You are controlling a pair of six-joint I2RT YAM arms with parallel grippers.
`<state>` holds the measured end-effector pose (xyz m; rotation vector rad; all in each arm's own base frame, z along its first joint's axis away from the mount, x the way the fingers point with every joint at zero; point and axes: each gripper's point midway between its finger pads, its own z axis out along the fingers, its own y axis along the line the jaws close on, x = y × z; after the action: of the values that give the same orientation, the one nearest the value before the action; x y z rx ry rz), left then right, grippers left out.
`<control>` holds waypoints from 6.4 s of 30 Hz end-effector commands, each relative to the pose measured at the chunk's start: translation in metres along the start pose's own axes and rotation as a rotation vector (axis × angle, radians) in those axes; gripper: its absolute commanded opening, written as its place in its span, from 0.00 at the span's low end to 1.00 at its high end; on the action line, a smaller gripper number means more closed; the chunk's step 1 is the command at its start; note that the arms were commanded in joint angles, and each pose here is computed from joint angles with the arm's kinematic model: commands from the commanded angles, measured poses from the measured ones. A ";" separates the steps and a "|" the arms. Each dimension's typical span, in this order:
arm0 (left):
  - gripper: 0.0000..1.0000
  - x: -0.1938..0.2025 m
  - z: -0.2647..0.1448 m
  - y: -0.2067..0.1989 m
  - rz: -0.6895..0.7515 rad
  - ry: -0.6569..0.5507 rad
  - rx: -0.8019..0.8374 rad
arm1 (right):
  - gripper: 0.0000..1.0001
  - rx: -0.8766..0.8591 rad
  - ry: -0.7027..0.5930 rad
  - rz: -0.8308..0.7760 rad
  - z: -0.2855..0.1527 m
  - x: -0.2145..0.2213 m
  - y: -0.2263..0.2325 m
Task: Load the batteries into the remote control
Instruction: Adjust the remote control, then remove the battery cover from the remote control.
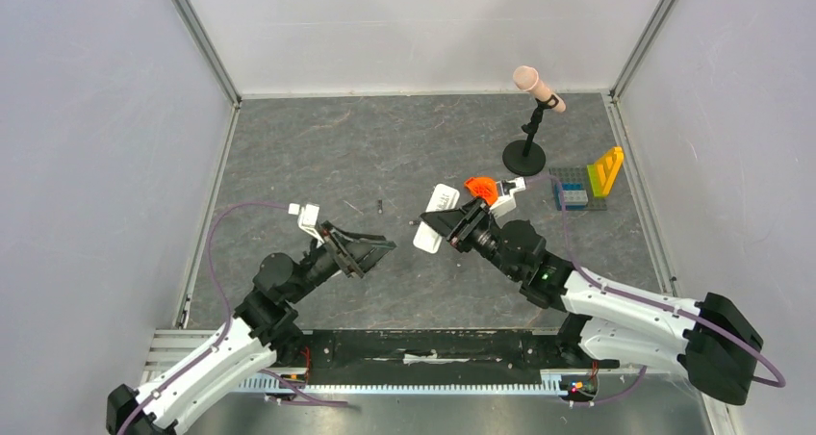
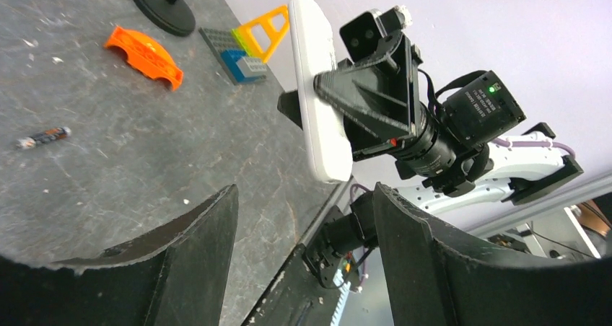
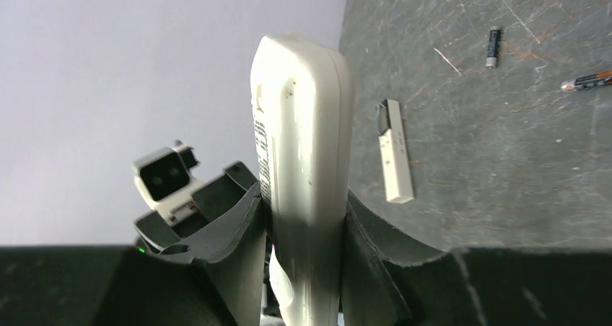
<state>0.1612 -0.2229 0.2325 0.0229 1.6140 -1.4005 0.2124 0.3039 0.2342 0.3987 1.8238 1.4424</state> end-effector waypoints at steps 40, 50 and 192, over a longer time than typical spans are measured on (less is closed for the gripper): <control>0.02 0.033 0.028 -0.037 -0.038 0.266 0.149 | 0.94 -0.098 -0.015 -0.219 -0.022 -0.020 0.019; 0.02 0.058 0.012 -0.071 0.036 0.541 0.330 | 0.92 -0.290 0.392 -0.637 -0.044 0.010 0.049; 0.02 0.163 -0.020 0.118 -0.298 0.660 -0.473 | 0.32 0.287 0.633 -0.379 -0.049 0.097 -0.159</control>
<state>0.1280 -0.2694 0.0592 -0.0432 2.4861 -1.4037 0.1396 0.2822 0.0550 -0.3125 2.4872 1.1211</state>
